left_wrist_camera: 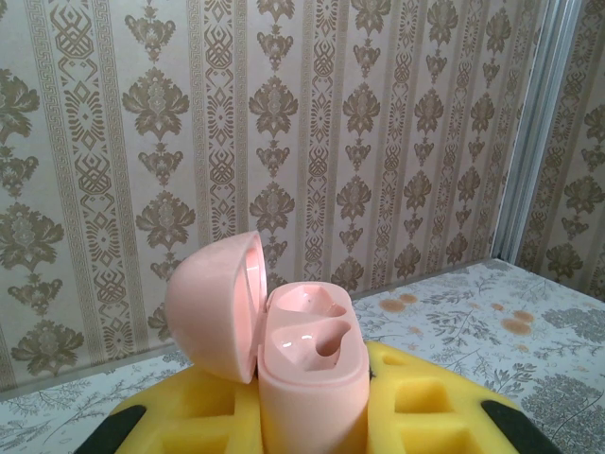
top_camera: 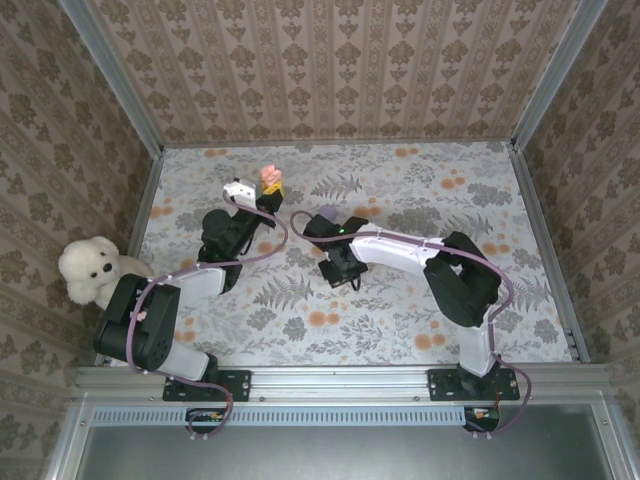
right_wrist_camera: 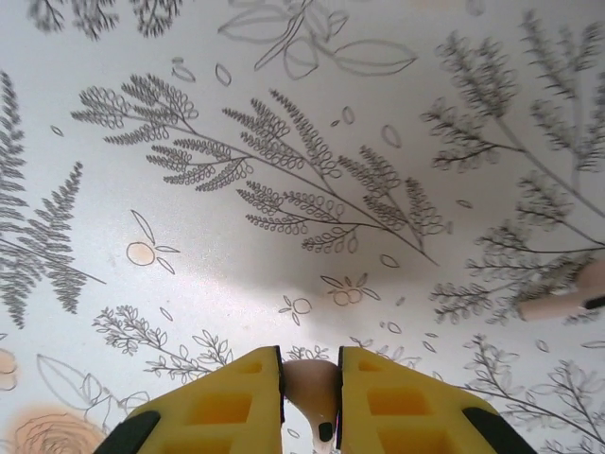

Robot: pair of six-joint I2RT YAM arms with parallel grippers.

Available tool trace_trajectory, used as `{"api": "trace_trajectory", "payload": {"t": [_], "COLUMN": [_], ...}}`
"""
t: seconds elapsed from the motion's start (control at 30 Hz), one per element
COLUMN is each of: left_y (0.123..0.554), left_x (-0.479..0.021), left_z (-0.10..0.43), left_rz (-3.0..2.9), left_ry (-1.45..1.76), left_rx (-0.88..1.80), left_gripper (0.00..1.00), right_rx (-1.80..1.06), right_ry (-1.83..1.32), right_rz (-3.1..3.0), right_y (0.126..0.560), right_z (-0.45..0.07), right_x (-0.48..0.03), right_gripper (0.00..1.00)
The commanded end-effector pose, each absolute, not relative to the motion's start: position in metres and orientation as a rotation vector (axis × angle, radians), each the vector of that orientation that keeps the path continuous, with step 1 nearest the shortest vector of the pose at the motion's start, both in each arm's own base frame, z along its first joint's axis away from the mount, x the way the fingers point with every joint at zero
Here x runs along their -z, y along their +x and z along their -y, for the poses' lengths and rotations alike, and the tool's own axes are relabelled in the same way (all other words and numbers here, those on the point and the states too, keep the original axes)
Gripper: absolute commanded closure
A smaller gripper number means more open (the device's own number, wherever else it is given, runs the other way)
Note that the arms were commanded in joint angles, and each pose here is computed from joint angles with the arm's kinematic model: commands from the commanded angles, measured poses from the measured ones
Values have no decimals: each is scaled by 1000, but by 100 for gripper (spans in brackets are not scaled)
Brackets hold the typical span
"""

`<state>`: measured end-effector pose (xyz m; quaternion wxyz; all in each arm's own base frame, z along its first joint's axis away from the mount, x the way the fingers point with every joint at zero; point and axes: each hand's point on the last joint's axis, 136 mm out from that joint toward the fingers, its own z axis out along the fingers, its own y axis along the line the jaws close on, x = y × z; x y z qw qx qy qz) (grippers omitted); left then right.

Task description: Insert the wireless bluetooth earbuds into the charging case

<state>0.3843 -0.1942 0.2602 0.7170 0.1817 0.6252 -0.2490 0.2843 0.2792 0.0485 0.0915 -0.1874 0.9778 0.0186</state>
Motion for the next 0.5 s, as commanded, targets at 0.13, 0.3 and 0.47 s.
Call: {"api": "trace_trajectory", "payload": {"t": [0.13, 0.3, 0.47], "left_y": [377, 375, 367], "left_x": [-276, -272, -265], "left_z": [195, 198, 213], "left_rz": [-1336, -1344, -1341], "left_ry": [423, 440, 515], "left_rx": [549, 569, 611], "left_gripper": [100, 100, 100], "right_rx": [-138, -226, -328], "right_ry": [-417, -331, -260], "right_rz": [-2757, -2628, -2444], "right_y": [307, 324, 342], "right_z": [-263, -251, -241], "right_x": [-112, -165, -230], "right_gripper": [81, 81, 82]}}
